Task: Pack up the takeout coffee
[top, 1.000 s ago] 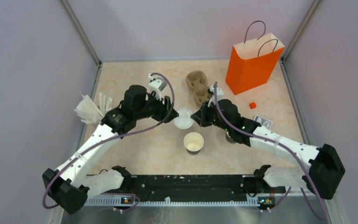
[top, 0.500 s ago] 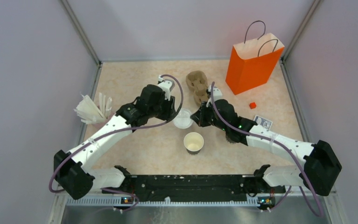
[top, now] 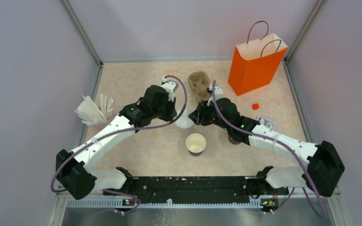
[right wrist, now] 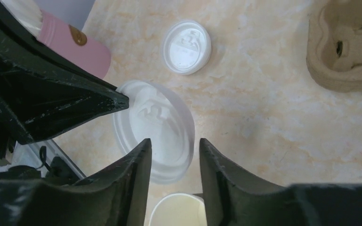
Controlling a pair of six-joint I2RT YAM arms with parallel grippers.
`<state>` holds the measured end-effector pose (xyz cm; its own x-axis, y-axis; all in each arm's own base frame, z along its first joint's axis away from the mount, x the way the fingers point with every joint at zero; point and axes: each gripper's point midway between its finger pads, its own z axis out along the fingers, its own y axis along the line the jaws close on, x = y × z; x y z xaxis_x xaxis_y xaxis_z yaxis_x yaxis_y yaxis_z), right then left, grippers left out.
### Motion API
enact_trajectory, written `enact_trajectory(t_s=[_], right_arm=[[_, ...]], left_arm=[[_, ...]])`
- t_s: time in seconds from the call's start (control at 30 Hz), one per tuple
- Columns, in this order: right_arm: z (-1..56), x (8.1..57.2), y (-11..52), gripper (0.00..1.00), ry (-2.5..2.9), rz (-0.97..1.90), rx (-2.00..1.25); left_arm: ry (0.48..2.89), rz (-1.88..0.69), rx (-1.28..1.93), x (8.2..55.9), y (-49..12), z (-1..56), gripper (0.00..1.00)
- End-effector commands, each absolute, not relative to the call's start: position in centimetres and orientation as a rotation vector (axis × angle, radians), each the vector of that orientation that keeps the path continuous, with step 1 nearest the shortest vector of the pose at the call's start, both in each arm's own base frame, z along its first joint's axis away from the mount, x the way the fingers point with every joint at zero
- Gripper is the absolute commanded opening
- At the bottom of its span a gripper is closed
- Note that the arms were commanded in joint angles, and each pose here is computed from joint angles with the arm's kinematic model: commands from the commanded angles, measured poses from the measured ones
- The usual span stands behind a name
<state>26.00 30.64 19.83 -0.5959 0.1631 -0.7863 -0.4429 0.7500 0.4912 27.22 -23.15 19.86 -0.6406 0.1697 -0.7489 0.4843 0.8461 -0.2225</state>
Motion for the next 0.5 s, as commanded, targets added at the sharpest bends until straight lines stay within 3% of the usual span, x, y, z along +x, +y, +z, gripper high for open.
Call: enact_trajectory(t_s=[0.0,0.13,0.2,0.23,0.47], right_arm=[[26.9,25.7,30.9,0.51,1.820,0.935,-0.301],[31.6,23.6,29.1,0.67,1.588,0.937,-0.435],[33.1,22.5,27.9,0.87,1.432,0.902,-0.509],[33.8,22.0,27.3,0.91,1.341,0.883,-0.531],[35.6,14.6,24.7,0.93,0.740,0.770,-0.823]], left_arm=[[2.165,-0.612,0.434,27.8,-24.3,22.6,0.00],[2.124,-0.695,0.423,27.3,-24.6,24.8,0.00],[2.114,-0.779,0.403,27.1,-24.8,25.9,0.00],[2.108,-0.834,0.393,27.0,-24.8,26.5,0.00],[1.986,-1.351,0.381,24.6,-25.1,31.2,0.00]])
